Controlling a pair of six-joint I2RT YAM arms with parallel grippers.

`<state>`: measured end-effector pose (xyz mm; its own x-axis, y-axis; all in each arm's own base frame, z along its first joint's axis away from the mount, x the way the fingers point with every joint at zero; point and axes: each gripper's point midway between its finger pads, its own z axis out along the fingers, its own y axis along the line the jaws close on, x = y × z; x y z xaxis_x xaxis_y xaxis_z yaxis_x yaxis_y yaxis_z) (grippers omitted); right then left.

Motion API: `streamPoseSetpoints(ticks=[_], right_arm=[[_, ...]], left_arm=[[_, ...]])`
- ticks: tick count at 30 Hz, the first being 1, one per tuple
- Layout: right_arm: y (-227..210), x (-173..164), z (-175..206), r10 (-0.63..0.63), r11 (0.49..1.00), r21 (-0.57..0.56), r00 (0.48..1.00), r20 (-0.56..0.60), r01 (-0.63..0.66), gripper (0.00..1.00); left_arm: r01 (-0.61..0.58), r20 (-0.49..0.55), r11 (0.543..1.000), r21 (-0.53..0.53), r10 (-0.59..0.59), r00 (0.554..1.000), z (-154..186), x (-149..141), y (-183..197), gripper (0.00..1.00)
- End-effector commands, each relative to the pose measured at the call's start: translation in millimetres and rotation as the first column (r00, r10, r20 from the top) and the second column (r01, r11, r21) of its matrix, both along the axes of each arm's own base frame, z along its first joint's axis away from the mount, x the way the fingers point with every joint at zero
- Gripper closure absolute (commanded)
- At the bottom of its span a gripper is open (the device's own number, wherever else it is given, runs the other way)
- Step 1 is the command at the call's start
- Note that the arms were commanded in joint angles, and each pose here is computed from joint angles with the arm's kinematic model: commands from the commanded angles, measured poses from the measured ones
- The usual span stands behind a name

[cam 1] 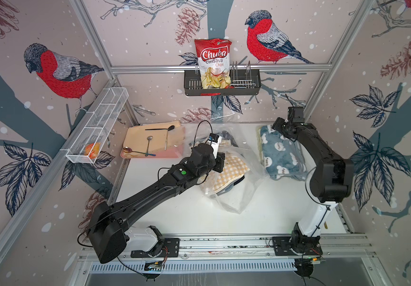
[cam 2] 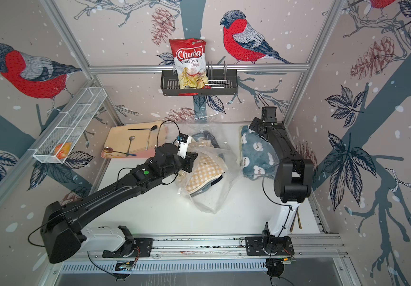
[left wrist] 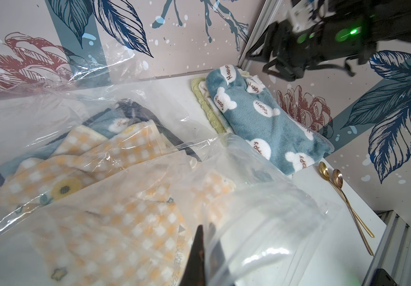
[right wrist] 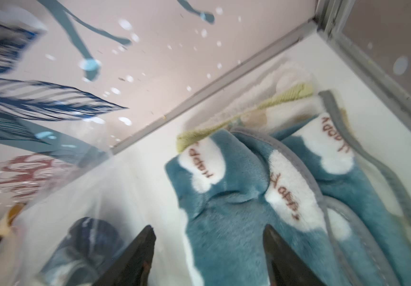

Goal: Take the blanket out of the vacuum bag
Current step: Place the blanket at the corner of the board, then adjust the vacuum bag at the center of the board.

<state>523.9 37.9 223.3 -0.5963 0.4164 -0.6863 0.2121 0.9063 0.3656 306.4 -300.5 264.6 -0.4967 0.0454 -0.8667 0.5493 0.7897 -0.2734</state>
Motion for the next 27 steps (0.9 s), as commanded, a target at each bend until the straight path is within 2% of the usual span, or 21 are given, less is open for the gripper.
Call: streamPoseSetpoints(ticks=[1, 3, 6, 8, 12, 14, 16, 20, 23, 24, 27], right_arm=[[34, -39, 9, 0.086, 0.994, 0.074, 0.996, -0.009, -0.085, 0.31], [61, -72, 14, 0.145, 0.983, 0.111, 0.989, 0.014, -0.146, 0.31], [96, -133, 22, 0.223, 0.963, 0.139, 0.973, 0.061, -0.229, 0.33], [112, -179, 31, 0.271, 0.94, 0.18, 0.956, 0.115, -0.289, 0.4], [131, -249, 47, 0.318, 0.891, 0.258, 0.92, 0.229, -0.373, 0.57], [149, -281, 50, 0.382, 0.841, 0.298, 0.886, 0.261, -0.451, 0.68], [170, -307, 52, 0.469, 0.785, 0.305, 0.839, 0.277, -0.539, 0.71], [202, -352, 45, 0.601, 0.713, 0.241, 0.751, 0.274, -0.659, 0.73], [229, -386, 36, 0.709, 0.603, 0.235, 0.647, 0.28, -0.762, 0.73], [234, -391, 26, 0.73, 0.588, 0.233, 0.632, 0.26, -0.775, 0.73], [244, -399, -22, 0.772, 0.595, 0.197, 0.622, 0.13, -0.78, 0.73]], left_arm=[[0.041, 0.043, 0.999, -0.003, -0.041, 0.998, 10, 0, -6, 1.0], [0.061, 0.052, 0.998, 0.023, -0.062, 0.997, 9, -4, -10, 1.0], [0.081, 0.079, 0.989, 0.121, -0.091, 0.993, 8, -15, -18, 1.0], [0.11, 0.09, 0.976, 0.188, -0.128, 0.988, 7, -28, -22, 1.0], [0.153, 0.059, 0.968, 0.199, -0.167, 0.984, -2, -43, -19, 1.0], [0.168, 0.044, 0.963, 0.212, -0.181, 0.982, -11, -50, -14, 0.97], [0.2, 0.021, 0.953, 0.227, -0.21, 0.977, -20, -57, -12, 0.91], [0.26, -0.045, 0.931, 0.255, -0.258, 0.965, -40, -70, -10, 0.75], [0.271, -0.073, 0.926, 0.263, -0.261, 0.962, -51, -74, -7, 0.67], [0.273, -0.077, 0.925, 0.265, -0.262, 0.962, -53, -74, -7, 0.65], [0.277, -0.083, 0.919, 0.28, -0.264, 0.961, -57, -76, -4, 0.62]])
